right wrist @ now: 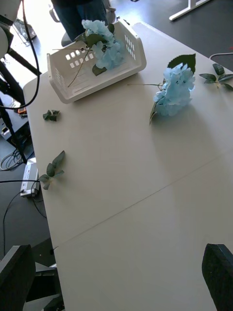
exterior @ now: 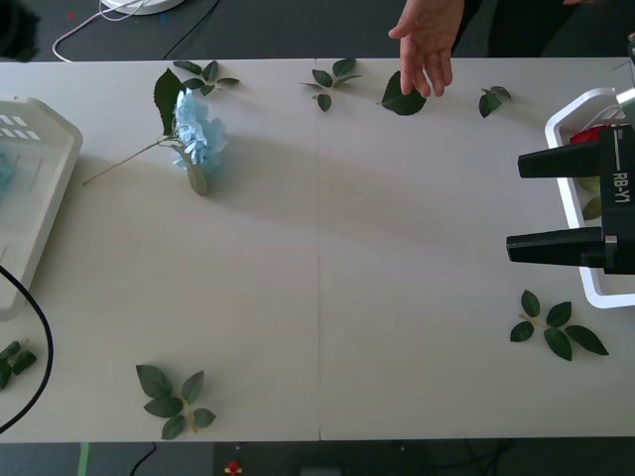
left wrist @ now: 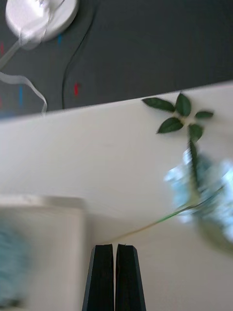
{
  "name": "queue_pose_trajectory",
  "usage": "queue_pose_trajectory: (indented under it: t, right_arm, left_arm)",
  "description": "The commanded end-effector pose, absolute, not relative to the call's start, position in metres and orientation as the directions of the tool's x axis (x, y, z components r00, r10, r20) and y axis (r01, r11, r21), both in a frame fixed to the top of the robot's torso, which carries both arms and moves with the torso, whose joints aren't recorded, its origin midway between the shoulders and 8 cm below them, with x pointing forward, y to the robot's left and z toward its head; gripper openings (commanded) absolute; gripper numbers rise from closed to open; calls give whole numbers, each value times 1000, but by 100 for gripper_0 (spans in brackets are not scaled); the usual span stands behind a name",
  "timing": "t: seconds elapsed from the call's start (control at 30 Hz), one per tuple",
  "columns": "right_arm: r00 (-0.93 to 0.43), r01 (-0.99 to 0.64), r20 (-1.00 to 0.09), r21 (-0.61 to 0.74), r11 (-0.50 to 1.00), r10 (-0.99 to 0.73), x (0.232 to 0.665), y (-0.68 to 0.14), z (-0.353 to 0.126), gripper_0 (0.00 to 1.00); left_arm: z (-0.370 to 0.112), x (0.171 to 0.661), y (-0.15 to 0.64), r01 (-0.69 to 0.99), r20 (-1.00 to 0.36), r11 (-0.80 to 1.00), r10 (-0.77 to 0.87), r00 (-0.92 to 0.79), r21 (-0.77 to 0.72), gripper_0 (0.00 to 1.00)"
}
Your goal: Place the red flowers into the right box and the blue flowers into the left box. If a person shows an open palm, hand one flower to the person first, then continue sorting.
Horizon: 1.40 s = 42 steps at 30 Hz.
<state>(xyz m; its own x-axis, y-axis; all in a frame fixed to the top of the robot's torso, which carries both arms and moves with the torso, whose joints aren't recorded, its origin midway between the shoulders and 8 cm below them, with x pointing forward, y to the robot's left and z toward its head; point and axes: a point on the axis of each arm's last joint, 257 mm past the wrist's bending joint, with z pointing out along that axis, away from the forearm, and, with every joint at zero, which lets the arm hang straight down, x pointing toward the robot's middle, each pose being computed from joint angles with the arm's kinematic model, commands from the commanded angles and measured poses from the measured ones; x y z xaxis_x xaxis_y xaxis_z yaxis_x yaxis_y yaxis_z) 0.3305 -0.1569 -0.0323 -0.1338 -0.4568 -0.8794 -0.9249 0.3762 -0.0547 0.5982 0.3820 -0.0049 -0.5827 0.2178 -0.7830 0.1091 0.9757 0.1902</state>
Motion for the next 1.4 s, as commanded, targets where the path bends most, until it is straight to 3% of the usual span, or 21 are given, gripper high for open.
queue_pose_trajectory:
  t: [0.03,0.3,0.47,1.03,1.27,1.3,1.37,1.4]
  right_arm:
    - [-119,-931,-888,-56,361,-443,327,-152,-30,100]
    - [-119,-931,-888,-56,361,-443,327,-152,-30,100]
    - [-119,-931,-888,-56,361,-443,327,-152,-30,100]
    - [-119,-931,-888,-56,361,-443,327,-152,-30,100]
    - [-119,-931,-888,-56,361,-443,327,-152,-30,100]
    - [-119,-931,-888,-56,361,-443,327,-152,-30,100]
    - [-119,-931,-888,-56,361,-443,327,-152,-30,100]
    - [-119,-931,-888,-56,361,-443,327,-152,-30,100]
  left_arm:
    - [28,585,443,223,-610,770,617,-496,597,0]
    - [6,588,479,342,-247,397,880,-406,852,0]
    - [-14,589,483,369,-192,362,885,-424,856,0]
    - [-127,664,364,405,-299,370,926,-229,836,0]
    - [-154,672,324,427,-284,327,945,-163,843,1]
    - [-157,672,320,435,-279,320,947,-157,841,4]
    - [-159,672,316,440,-274,312,950,-150,842,33]
    - [-160,671,315,444,-270,308,951,-148,841,53]
